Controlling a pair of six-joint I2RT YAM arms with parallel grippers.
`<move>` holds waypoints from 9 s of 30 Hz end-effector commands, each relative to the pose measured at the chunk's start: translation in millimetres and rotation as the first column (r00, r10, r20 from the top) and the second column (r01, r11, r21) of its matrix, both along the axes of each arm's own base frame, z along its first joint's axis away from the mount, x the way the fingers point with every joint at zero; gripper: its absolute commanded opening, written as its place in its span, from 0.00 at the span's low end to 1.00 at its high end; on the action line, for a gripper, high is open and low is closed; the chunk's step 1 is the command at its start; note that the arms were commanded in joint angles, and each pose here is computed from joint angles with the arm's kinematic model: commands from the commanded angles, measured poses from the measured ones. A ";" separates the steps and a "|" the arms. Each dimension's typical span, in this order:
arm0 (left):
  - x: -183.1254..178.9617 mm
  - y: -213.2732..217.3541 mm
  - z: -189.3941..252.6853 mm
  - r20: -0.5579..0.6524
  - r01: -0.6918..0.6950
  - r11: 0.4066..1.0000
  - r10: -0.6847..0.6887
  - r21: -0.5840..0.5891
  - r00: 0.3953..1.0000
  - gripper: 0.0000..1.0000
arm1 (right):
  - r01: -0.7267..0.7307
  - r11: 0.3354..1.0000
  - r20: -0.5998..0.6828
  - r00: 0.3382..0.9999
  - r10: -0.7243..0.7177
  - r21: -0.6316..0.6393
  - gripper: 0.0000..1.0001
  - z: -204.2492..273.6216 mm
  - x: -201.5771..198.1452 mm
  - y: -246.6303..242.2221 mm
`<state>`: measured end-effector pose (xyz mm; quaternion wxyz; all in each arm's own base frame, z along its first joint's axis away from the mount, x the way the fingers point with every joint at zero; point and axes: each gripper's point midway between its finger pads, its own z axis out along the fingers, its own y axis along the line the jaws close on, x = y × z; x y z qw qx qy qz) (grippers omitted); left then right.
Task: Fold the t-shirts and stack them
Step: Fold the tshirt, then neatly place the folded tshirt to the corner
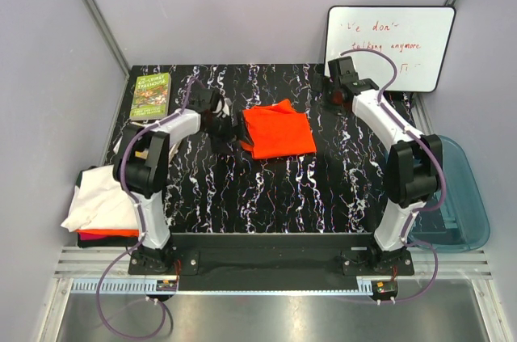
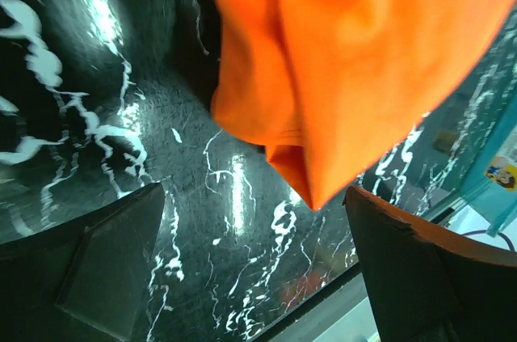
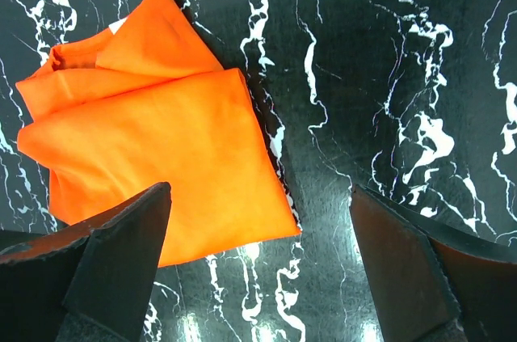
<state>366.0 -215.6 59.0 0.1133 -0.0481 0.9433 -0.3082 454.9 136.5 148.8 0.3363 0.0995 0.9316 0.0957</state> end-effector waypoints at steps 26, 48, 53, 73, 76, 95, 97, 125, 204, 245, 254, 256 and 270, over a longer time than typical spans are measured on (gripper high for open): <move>53.9 -41.2 -50.2 -0.054 -0.053 0.997 0.057 0.063 0.997 0.00 | -0.061 0.996 -0.031 0.998 0.063 0.066 1.00 19.4 -46.5 2.1; -119.5 69.5 1.2 -0.082 -0.065 0.950 0.094 0.304 0.992 0.98 | -0.179 0.971 -0.123 0.972 0.199 0.157 1.00 -6.2 -69.4 24.3; -106.0 85.6 41.7 0.053 -0.099 0.925 0.086 0.366 0.995 0.99 | -0.231 0.960 -0.081 0.966 0.246 0.157 1.00 9.8 -69.0 37.4; -120.3 222.9 98.9 0.042 -0.166 0.595 0.218 0.787 0.975 0.99 | -0.513 0.824 -0.076 0.836 0.543 0.240 1.00 25.1 -93.1 166.5; -124.1 229.3 94.8 0.022 -0.143 0.564 0.216 0.813 0.976 0.99 | -0.512 0.825 -0.088 0.835 0.544 0.240 1.00 20.4 -96.2 165.4; -188.4 286.6 61.7 0.071 -0.547 0.481 0.703 0.685 0.708 0.00 | -0.510 0.826 -0.140 0.824 0.549 0.240 1.00 2.4 -110.3 156.6; -194.2 288.7 52.1 0.050 -0.569 0.482 0.732 0.667 0.679 0.00 | -0.515 0.823 -0.140 0.820 0.554 0.241 1.00 1.8 -110.4 157.2; -135.5 278.7 -76.2 -0.536 -0.625 0.708 0.684 0.328 0.494 0.00 | -0.396 0.884 -0.150 0.886 0.439 0.247 1.00 0.5 -82.2 98.6; -73.2 218.9 128.1 0.023 -0.556 0.825 0.557 0.102 0.830 0.07 | -0.507 0.807 -0.152 0.810 0.566 0.303 0.00 -3.0 -96.9 120.9; -59.9 42.4 33.4 -0.119 0.078 0.927 -0.036 0.366 0.992 0.88 | -0.538 0.842 -0.696 0.596 0.401 0.024 0.00 -155.4 -163.5 109.2; -87.1 33.5 -9.8 -0.210 0.130 0.918 -0.052 0.375 0.976 0.89 | -0.502 0.863 -0.683 0.613 0.398 0.053 0.00 -153.0 -162.1 105.7; -89.9 26.8 -18.9 -0.223 0.131 0.925 -0.052 0.356 0.974 0.89 | -0.502 0.863 -0.682 0.611 0.402 0.060 0.00 -152.4 -162.2 106.9; -77.5 -45.8 -67.1 -0.238 0.205 0.948 -0.146 0.242 0.960 0.48 | -0.514 0.852 -0.659 0.608 0.442 0.098 0.00 -144.5 -162.8 113.3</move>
